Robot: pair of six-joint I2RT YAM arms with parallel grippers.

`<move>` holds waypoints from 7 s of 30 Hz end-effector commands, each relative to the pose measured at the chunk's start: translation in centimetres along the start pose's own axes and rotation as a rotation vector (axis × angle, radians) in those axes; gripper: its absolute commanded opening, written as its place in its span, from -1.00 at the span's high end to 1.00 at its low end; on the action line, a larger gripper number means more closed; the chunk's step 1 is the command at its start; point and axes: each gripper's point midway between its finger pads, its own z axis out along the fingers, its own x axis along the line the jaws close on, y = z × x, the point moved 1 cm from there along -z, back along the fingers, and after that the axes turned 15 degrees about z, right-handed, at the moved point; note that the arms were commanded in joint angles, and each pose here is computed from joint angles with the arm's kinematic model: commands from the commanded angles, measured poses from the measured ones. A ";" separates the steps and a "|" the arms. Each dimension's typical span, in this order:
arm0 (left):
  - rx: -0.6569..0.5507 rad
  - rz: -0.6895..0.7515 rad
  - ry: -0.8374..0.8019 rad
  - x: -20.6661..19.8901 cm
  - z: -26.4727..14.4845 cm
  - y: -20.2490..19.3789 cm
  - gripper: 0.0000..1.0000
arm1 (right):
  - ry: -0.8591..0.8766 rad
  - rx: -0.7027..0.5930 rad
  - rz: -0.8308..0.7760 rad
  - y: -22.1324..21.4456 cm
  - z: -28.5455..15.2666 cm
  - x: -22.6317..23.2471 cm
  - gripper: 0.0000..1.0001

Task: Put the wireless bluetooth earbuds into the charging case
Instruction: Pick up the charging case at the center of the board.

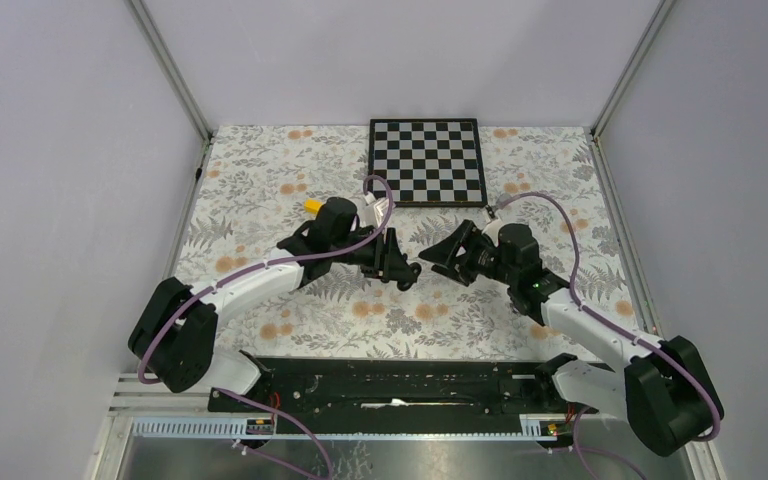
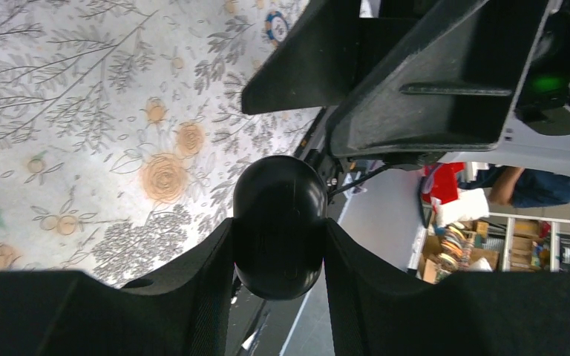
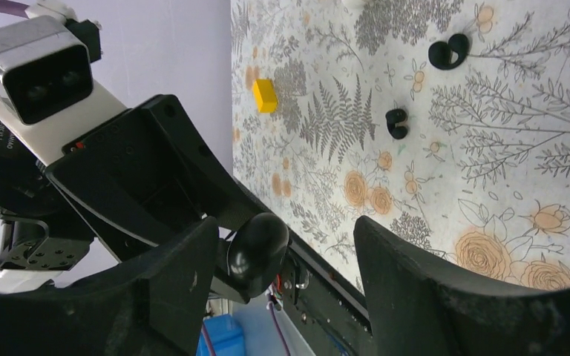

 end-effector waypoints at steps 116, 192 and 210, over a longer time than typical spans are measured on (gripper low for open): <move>0.132 0.897 0.771 1.0 0.6 -2.7 1.00 | -0.035 -0.112 0.100 2.2 0.7 0.8 -0.93; -0.302 0.239 -0.392 -10.1 -8.8 7.0 0.62 | 0.868 0.086 -0.508 -4.6 -4.2 17.1 0.68; -0.300 0.271 -0.303 -9.5 -10.4 8.1 -0.23 | 0.749 0.225 -0.544 -6.1 -3.3 14.1 1.00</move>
